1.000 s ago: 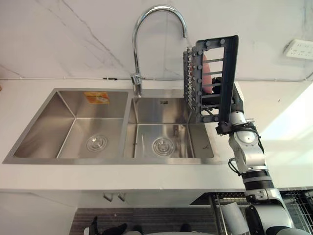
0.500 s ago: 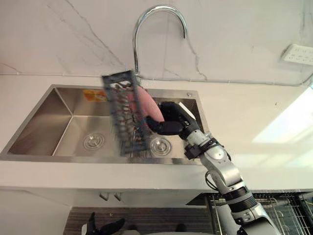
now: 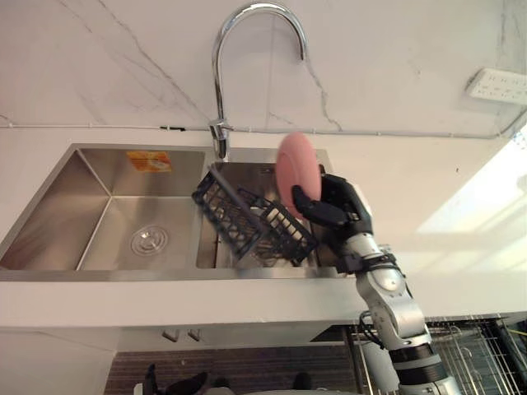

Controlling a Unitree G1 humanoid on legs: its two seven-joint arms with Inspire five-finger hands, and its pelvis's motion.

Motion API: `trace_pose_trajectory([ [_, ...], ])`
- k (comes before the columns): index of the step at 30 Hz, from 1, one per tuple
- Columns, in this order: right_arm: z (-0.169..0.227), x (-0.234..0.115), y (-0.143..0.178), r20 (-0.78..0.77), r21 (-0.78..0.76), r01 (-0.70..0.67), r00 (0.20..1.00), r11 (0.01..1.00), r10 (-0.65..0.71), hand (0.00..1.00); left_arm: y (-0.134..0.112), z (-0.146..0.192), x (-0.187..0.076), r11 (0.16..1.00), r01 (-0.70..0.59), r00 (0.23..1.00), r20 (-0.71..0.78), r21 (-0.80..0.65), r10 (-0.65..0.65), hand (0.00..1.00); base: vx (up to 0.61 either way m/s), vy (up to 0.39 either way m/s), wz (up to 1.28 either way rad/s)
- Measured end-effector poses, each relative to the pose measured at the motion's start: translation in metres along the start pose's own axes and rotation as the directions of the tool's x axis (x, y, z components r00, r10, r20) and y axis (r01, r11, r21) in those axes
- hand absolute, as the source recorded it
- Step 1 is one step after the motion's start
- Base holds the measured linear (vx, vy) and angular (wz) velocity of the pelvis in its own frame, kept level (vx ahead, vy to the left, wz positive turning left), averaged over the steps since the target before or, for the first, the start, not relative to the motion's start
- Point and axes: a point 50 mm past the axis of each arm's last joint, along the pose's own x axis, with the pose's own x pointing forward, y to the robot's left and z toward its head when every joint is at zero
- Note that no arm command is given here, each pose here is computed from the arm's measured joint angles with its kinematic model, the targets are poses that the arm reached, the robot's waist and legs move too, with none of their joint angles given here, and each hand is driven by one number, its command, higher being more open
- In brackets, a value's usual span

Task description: Walk over to the sink, pick up the cup, carry it to the dishwasher, place the cup inside the dishwasher, then close the dishwasher door

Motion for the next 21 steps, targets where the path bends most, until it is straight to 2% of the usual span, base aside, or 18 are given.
trace_pose_trajectory([
  [2,0.004,-0.003,-0.019,0.018,-0.033,0.094,0.995,0.995,-0.094,0.0,0.0,0.0,0.0,1.0,0.0,1.0,0.0,0.001,0.0,1.0,0.0,-0.001,-0.12],
  [7,0.029,-0.009,-0.044,0.129,-0.14,0.211,0.973,0.967,-0.193,0.0,0.001,-0.002,-0.001,1.0,-0.002,1.0,-0.002,0.002,0.002,1.0,0.0,0.001,-0.1],
  [12,0.082,-0.034,-0.086,0.362,-0.26,0.433,0.872,0.863,-0.329,0.0,0.001,-0.003,-0.001,1.0,0.003,1.0,-0.002,0.025,-0.003,1.0,0.0,0.006,-0.2],
  [15,0.098,-0.05,-0.101,0.423,-0.353,0.509,0.835,0.785,-0.351,0.0,0.002,-0.004,-0.001,0.999,0.01,1.0,0.0,0.05,-0.01,1.0,0.01,-0.003,-0.18],
  [21,0.086,-0.07,-0.109,0.345,-0.483,0.484,0.871,0.73,-0.35,0.0,0.003,-0.011,-0.004,0.998,0.014,1.0,-0.028,0.062,-0.012,1.0,-0.01,0.006,-0.53],
])
